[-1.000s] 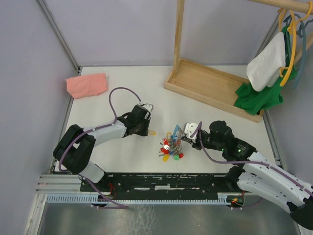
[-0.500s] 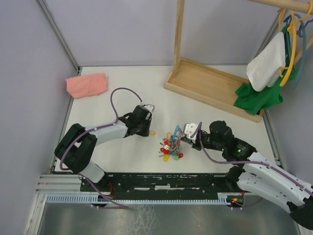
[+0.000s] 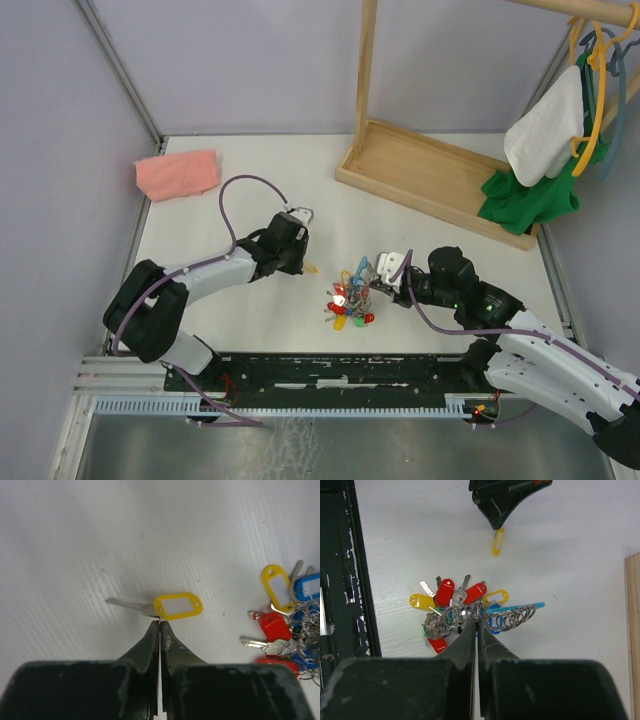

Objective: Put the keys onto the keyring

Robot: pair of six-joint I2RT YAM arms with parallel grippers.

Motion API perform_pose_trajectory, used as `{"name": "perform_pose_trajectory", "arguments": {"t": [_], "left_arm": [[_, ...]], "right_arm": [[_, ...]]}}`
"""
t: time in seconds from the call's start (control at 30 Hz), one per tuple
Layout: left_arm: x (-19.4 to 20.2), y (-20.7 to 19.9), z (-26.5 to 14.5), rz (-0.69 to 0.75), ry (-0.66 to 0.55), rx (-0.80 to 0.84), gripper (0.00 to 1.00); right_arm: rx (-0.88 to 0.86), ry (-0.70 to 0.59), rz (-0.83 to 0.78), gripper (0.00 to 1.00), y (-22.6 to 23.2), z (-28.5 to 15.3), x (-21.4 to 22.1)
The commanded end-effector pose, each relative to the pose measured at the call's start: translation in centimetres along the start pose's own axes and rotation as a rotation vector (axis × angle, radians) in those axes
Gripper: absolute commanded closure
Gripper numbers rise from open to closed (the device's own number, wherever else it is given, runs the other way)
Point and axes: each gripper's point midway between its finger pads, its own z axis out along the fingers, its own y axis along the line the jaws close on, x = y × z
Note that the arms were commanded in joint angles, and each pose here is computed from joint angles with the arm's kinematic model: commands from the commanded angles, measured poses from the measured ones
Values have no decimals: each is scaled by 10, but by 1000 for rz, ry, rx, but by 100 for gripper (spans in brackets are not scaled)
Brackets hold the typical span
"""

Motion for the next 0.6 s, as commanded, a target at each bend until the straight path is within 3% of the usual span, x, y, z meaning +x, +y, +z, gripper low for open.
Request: {"name": "perform_pose_trajectory", "arguments": {"t": [0.0,0.2,0.33,0.57], "left_arm": [[-62,-22,-41,142,-237,71,97],[-100,-48,-89,360,-591,211,97],[-103,-56,-113,446,-805,269,97],[-92,-73,-137,632,-974,360,97]], "right_arm": [[9,-69,-40,99,-7,-3,-29],[4,-44,-43,99,-10,-3,-34],[33,-58,-75,99,-18,-8,-45],[16,-19,-125,99,-25,-7,-53]]}}
